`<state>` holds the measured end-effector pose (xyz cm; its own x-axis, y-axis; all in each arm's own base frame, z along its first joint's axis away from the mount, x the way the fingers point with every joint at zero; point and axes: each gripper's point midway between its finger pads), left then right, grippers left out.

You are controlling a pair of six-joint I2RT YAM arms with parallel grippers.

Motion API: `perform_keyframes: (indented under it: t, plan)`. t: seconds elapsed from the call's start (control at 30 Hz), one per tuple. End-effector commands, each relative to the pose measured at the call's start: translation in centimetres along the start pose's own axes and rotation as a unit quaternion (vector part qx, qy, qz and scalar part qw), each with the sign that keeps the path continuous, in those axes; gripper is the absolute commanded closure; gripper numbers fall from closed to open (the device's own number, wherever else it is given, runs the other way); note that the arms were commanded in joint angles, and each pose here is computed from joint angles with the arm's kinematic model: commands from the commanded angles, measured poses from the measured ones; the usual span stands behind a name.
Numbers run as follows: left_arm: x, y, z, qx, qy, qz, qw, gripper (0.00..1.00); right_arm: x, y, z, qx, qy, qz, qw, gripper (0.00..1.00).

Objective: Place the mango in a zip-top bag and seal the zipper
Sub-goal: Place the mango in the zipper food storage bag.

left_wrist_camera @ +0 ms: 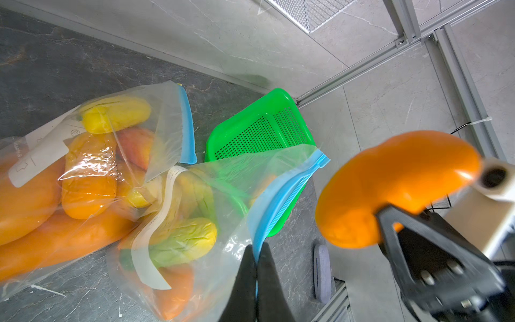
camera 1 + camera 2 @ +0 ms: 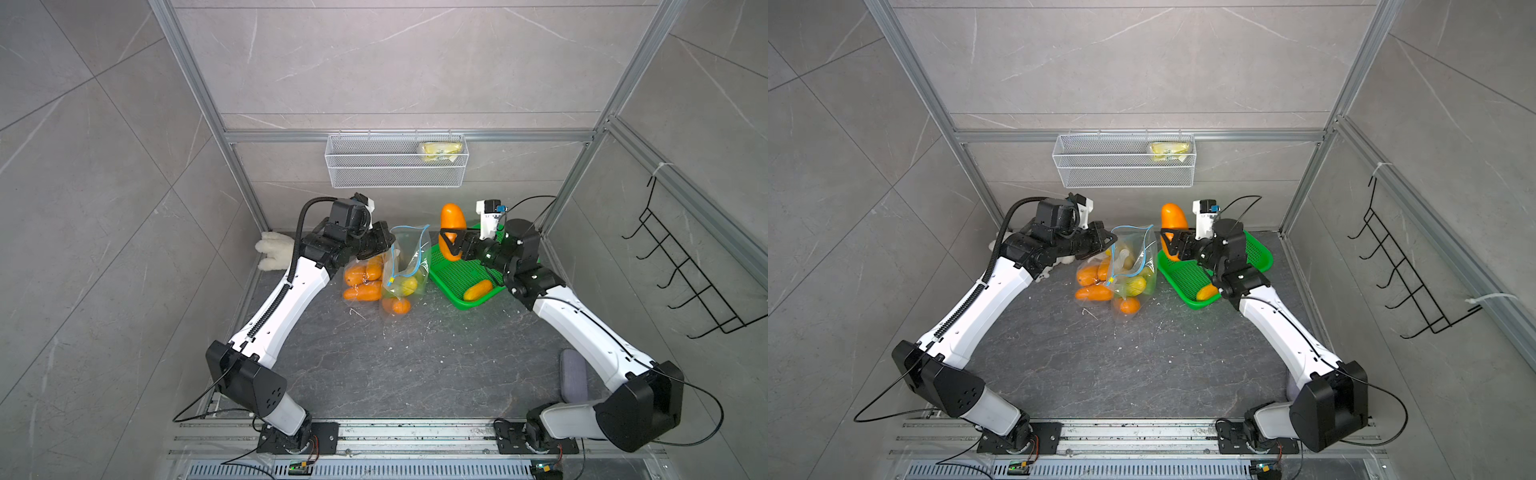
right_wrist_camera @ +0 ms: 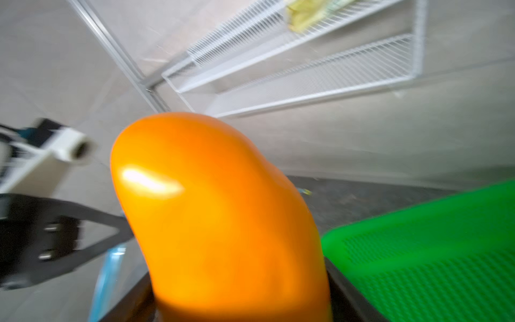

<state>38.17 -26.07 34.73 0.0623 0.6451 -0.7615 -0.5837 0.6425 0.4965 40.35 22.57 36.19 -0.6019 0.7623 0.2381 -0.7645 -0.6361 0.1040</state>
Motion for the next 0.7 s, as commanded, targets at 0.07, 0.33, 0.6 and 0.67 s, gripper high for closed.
perform_keyframes:
  t: [0.07, 0.33, 0.6, 0.67]
  plan:
    - [-2.1, 1.0, 1.0, -0.015, -0.007, -0.029, 0.999, 1.0, 6.0, -1.9, 1.7, -0.139, -0.049, 0.091, 0.985, 0.68]
    - [-2.3, 1.3, 1.0, -0.014, -0.013, -0.028, 0.999, 1.0, 8.3, -4.5, 0.6, -0.209, -0.053, 0.111, 0.97, 0.68]
    - [-3.0, 2.0, 1.1, -0.018, -0.015, -0.039, 0.999, 1.0, 6.3, -7.1, -3.8, -0.197, -0.007, 0.065, 0.978, 0.53]
    - [-3.0, 2.3, 1.1, -0.019, -0.019, -0.037, 0.999, 1.0, 5.5, -7.2, -4.6, -0.184, 0.003, 0.043, 0.982, 0.45]
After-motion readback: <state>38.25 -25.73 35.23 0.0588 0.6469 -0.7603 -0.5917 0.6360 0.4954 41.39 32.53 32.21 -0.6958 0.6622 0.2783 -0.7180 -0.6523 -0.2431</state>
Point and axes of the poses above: each gripper's point midway between its finger pads, its own y axis back along the fingers, its own x axis along the line the jaws close on, z = x × y, and after that the axes turned 12 degrees about y, right-handed
